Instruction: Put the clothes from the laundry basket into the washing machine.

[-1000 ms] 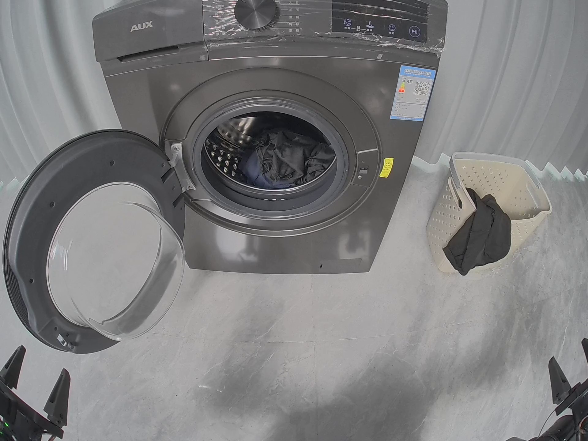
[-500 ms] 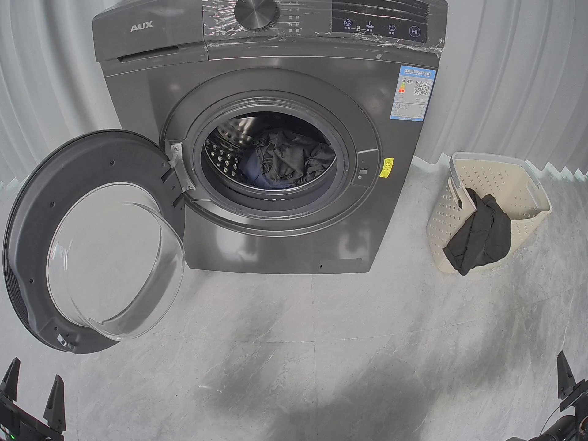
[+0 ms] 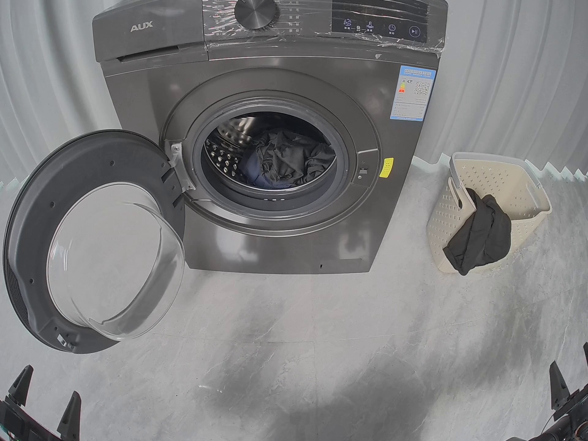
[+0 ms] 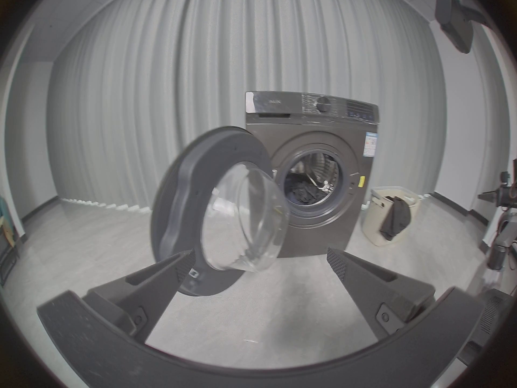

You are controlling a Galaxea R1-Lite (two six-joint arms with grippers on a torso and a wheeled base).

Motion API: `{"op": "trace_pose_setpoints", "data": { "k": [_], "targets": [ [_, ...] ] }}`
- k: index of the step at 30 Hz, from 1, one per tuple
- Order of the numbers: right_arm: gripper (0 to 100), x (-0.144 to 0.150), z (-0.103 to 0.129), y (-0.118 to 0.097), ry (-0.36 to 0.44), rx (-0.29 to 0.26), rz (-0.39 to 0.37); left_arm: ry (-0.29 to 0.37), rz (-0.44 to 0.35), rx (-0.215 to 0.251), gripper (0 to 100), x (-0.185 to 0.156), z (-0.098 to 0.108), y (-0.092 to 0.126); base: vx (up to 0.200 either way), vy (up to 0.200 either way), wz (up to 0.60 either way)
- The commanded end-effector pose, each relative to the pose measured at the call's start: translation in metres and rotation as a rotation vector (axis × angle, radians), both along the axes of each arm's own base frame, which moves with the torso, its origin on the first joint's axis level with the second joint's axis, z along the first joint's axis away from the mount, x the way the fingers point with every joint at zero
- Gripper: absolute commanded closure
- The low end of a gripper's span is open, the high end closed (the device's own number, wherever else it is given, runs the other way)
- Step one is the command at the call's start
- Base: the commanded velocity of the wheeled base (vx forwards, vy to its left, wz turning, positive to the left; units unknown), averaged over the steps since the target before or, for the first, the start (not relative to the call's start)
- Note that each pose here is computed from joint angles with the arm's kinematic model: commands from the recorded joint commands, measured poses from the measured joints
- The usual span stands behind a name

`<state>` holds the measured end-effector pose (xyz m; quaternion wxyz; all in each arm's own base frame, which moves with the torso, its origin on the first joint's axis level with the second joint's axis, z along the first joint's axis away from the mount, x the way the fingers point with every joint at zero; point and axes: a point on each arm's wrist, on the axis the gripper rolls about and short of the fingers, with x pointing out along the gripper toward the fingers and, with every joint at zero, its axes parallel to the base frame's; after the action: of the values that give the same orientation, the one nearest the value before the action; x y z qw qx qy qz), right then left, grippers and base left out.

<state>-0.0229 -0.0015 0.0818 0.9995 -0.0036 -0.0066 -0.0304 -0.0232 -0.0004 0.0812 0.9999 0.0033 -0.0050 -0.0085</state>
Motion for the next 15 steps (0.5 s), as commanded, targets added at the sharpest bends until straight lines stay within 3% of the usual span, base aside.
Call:
{"op": "trace_pose_setpoints", "data": {
  "k": [1,10,15],
  "targets": [
    [0,-0.0013,0.0010,0.0001,0.012,0.021,0.006,0.016,0.009,-0.008,0,0.0002,-0.0061,0.0003,0.000,-0.200,0.00],
    [0,-0.0009,0.0001,-0.0020,0.011,0.022,-0.092,0.015,0.018,-0.025,0,0.0004,-0.0062,0.0005,0.000,-0.200,0.00],
    [0,-0.0010,0.0005,-0.0006,0.008,0.031,-0.023,0.015,0.017,-0.024,0,0.0004,-0.0062,0.0005,0.000,-0.200,0.00]
  ]
}}
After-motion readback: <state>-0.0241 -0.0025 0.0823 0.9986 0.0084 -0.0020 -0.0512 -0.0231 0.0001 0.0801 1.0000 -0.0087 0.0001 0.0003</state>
